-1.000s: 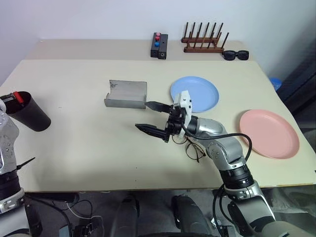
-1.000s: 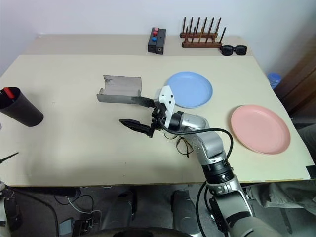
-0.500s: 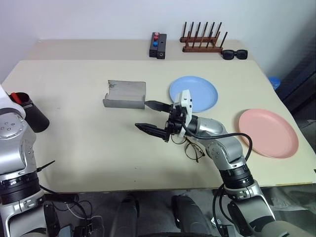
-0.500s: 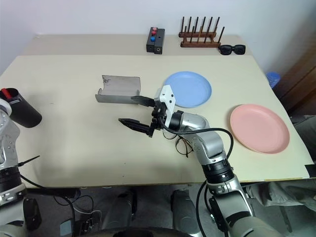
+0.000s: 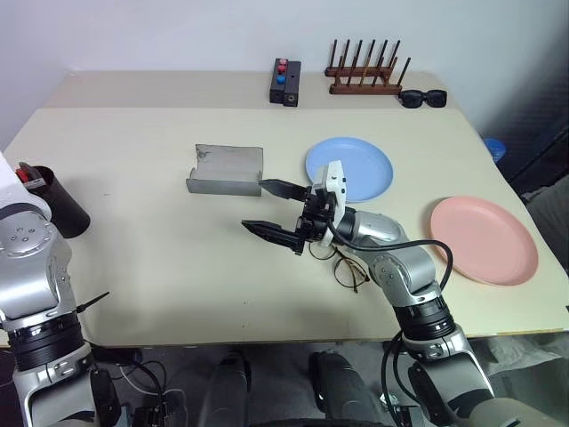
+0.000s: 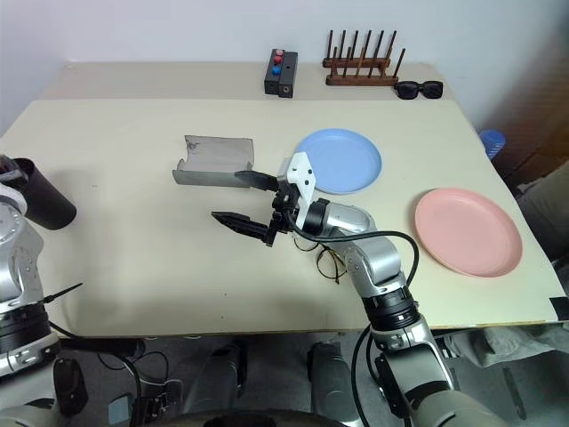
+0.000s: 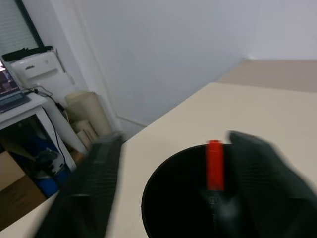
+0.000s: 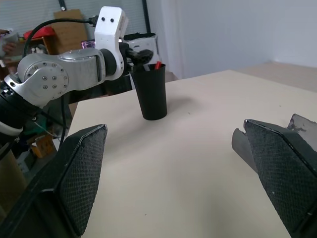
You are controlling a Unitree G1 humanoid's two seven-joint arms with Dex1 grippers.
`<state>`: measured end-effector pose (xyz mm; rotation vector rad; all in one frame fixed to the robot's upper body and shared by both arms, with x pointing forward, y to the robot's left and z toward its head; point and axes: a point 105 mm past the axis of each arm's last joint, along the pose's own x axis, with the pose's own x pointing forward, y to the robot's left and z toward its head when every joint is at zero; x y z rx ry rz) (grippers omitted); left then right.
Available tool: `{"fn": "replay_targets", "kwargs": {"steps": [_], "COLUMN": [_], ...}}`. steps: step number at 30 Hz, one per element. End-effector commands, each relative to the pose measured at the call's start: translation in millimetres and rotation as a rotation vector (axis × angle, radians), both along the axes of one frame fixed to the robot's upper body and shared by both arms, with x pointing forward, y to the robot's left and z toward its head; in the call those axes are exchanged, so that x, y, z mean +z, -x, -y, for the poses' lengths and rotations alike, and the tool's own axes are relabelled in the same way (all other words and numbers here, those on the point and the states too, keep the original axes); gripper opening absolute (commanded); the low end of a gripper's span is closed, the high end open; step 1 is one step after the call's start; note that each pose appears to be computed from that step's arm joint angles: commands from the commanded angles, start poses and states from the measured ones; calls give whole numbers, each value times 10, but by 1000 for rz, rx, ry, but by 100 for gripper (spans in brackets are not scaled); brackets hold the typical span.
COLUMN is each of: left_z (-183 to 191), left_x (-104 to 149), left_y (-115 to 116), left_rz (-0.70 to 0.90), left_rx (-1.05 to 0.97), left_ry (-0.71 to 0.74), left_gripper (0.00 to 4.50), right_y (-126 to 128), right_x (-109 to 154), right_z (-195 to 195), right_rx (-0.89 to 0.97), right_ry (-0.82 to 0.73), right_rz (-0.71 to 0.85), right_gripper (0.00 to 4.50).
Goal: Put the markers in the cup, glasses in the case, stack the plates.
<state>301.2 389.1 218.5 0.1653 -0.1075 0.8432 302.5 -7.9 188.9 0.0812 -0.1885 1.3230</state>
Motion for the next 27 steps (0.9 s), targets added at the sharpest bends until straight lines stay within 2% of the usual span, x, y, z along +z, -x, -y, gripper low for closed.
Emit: {"fn": "replay_targets", "kwargs": {"steps": [1,3,6,9,11,13,15,17,19,22,27], "left_z": [6,14,132,415,689,1047,1288,1484,1675,1744,1742], "left_x": [191,214,428,688,798,679,535,331,150,-77,-255], "left_y": [48,54,13,-141,-283,-479,-582,-659,-697,-785,-1002], "left_rz": [61,73,145,201,175,15,-117,-253,-400,-565,-695], "left_rx": [14,14,-46,-230,-399,-634,-807,-964,-1096,-1189,-1257], "left_ry": [-35,-36,-69,-115,-164,-175,-179,-124,-168,-182,-210], "left_gripper": [357,357,357,357,410,444,444,444,444,444,444], "right_y": [60,66,67,45,18,-16,-44,-57,-64,-16,156], "right_x": [175,171,166,158,151,152,157,182,180,145,56], "right_z": [-26,-27,-23,0,27,63,91,112,131,184,398], "right_rx": [17,17,14,5,-5,-16,-23,-24,-27,-16,27], "right_ry": [-38,-38,-35,-22,-7,15,41,55,91,147,214], "right_rz": [66,66,66,71,80,97,118,133,141,167,137], "right_gripper": [450,450,450,450,450,450,450,450,450,450,450]}}
